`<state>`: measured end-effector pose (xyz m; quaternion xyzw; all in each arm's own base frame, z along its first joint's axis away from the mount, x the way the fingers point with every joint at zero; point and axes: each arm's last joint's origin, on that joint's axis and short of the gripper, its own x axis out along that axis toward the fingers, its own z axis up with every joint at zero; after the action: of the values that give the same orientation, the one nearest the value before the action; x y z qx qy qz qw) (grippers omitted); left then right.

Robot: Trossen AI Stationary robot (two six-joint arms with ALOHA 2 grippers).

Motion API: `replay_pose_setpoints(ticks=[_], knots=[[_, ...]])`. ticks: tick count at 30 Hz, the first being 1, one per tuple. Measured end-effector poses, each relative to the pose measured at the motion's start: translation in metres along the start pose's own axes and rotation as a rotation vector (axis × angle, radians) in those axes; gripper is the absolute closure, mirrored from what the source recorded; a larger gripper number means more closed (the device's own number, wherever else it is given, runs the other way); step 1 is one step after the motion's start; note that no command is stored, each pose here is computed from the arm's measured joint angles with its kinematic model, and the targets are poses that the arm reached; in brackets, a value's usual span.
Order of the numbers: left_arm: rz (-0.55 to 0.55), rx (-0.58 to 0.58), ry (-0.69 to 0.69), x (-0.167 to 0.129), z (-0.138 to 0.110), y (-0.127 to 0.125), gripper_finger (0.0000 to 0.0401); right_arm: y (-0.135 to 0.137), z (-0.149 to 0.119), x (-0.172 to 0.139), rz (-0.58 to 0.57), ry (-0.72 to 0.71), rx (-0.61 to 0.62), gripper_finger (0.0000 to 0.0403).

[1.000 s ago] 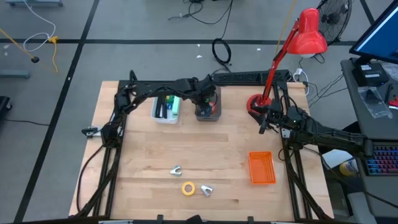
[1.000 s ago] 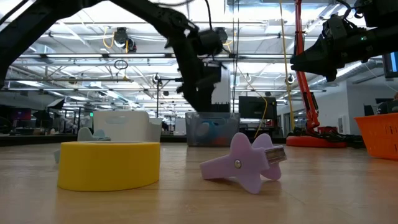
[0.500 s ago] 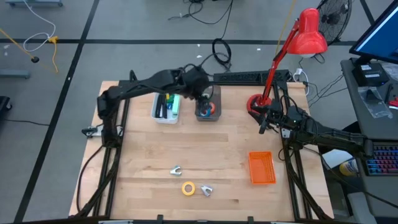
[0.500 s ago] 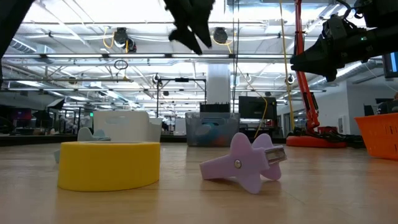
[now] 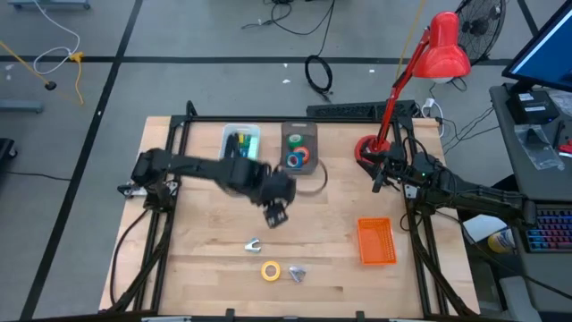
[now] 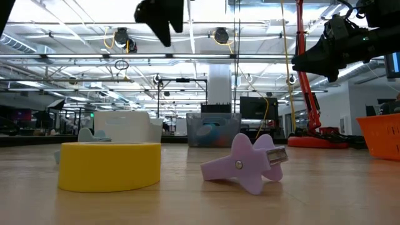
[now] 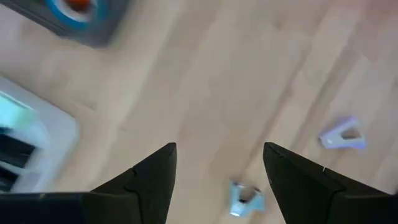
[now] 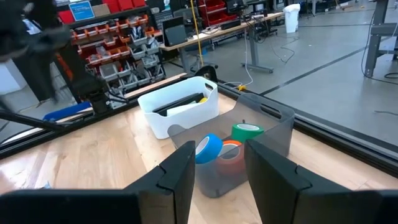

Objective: Pick and place Stapler, Stapler remover, tape
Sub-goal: Put the yellow tape into the black bin

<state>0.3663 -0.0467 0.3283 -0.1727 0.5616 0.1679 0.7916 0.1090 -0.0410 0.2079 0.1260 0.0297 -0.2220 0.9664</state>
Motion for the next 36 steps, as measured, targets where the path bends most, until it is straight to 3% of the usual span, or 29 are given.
replay_pose_setpoints(ticks=[9, 17, 22, 31, 36], knots=[[-0.039, 0.034, 0.009, 0.048, -0.053, -0.049, 0.0158, 0.0, 0.0, 0.0, 0.0, 0.0, 0.0, 0.0273], [-0.077, 0.254, -0.016, 0.089, -0.086, -0.062, 0.0158, 0.0, 0.0, 0.0, 0.0, 0.0, 0.0, 0.0273], [-0.174, 0.333, -0.051, 0.104, -0.096, -0.069, 0.0158, 0.0, 0.0, 0.0, 0.0, -0.001, 0.007, 0.0273], [-0.196, 0.499, -0.047, 0.127, -0.111, -0.088, 0.0158, 0.0, 0.0, 0.0, 0.0, 0.0, 0.007, 0.0273], [-0.193, 0.511, 0.009, 0.148, -0.117, -0.091, 0.0158, 0.0, -0.001, 0.0, -0.002, 0.011, 0.006, 0.0273]])
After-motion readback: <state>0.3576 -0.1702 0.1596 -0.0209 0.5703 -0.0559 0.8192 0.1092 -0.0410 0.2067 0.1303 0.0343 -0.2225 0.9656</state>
